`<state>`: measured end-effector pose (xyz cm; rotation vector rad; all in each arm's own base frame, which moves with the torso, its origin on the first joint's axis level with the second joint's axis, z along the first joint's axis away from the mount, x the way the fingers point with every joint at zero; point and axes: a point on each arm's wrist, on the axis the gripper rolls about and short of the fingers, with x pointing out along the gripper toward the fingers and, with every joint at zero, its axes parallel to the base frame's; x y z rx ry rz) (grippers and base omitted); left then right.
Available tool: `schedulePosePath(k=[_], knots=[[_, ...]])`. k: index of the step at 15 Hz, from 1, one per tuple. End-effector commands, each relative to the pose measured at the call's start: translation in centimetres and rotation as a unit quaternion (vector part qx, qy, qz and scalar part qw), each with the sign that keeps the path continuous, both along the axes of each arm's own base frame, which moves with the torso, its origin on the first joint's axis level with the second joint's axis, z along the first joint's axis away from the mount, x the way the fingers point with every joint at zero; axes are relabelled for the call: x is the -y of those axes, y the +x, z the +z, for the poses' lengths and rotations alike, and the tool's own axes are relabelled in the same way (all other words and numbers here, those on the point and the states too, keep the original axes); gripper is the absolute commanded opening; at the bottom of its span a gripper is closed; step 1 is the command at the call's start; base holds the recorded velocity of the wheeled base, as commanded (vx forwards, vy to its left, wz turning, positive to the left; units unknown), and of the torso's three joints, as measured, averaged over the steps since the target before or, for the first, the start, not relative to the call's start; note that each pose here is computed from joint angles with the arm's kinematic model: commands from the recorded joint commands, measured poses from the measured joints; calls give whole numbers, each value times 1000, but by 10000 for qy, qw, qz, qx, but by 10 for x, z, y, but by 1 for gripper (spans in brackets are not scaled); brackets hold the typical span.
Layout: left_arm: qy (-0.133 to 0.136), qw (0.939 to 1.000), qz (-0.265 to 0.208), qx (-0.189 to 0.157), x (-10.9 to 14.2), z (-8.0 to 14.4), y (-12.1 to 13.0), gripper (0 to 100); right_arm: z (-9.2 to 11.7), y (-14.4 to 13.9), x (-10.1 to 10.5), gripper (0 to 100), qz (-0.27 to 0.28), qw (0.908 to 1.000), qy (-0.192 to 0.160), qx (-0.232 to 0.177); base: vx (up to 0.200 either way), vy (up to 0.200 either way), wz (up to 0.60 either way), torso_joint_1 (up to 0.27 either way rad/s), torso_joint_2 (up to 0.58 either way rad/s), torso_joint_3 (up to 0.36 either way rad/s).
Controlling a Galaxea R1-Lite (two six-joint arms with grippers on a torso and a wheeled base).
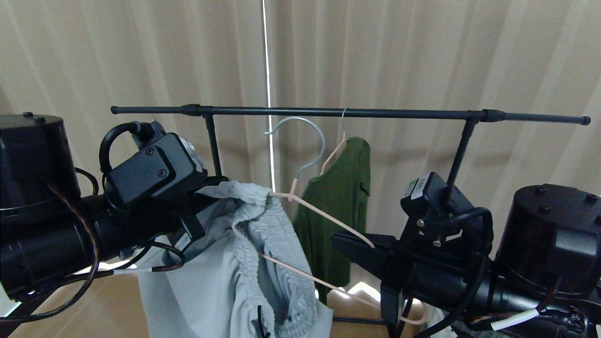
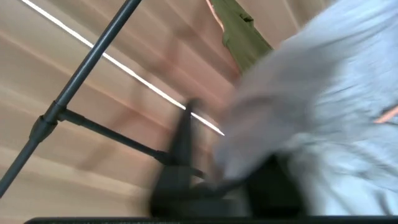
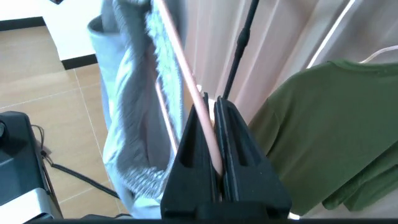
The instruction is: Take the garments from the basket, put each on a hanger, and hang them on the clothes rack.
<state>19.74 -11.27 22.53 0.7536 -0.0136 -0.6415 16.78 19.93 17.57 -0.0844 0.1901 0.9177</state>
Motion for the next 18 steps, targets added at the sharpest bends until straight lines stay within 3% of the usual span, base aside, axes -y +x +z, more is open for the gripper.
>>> schedulePosePath(k=[1,8,9,13,16,18], knots=[[-3,10000,29,-10,-1,0,1,0,0,0,0,0,0,10000,-9,-2,0,0,0,0,0,0],[-253,9994,174,-138,-5,0,0,0,2,1,0,0,-46,9999,-30,88,0,0,0,0,0,0],[-249,9994,174,-145,-5,0,0,0,1,2,0,100,-41,9999,-86,122,0,0,0,0,0,0],[-144,9967,783,-129,-17,-3,5,0,5,9,7,100,-290,9989,57,377,0,0,0,0,0,0],[-99,9904,1378,-27,-24,-2,0,0,3,18,18,100,-560,9964,-88,625,0,0,0,0,0,0],[-59,9817,1904,30,-30,-2,-2,0,-2,18,23,100,-648,9955,-252,639,0,0,0,0,0,0]])
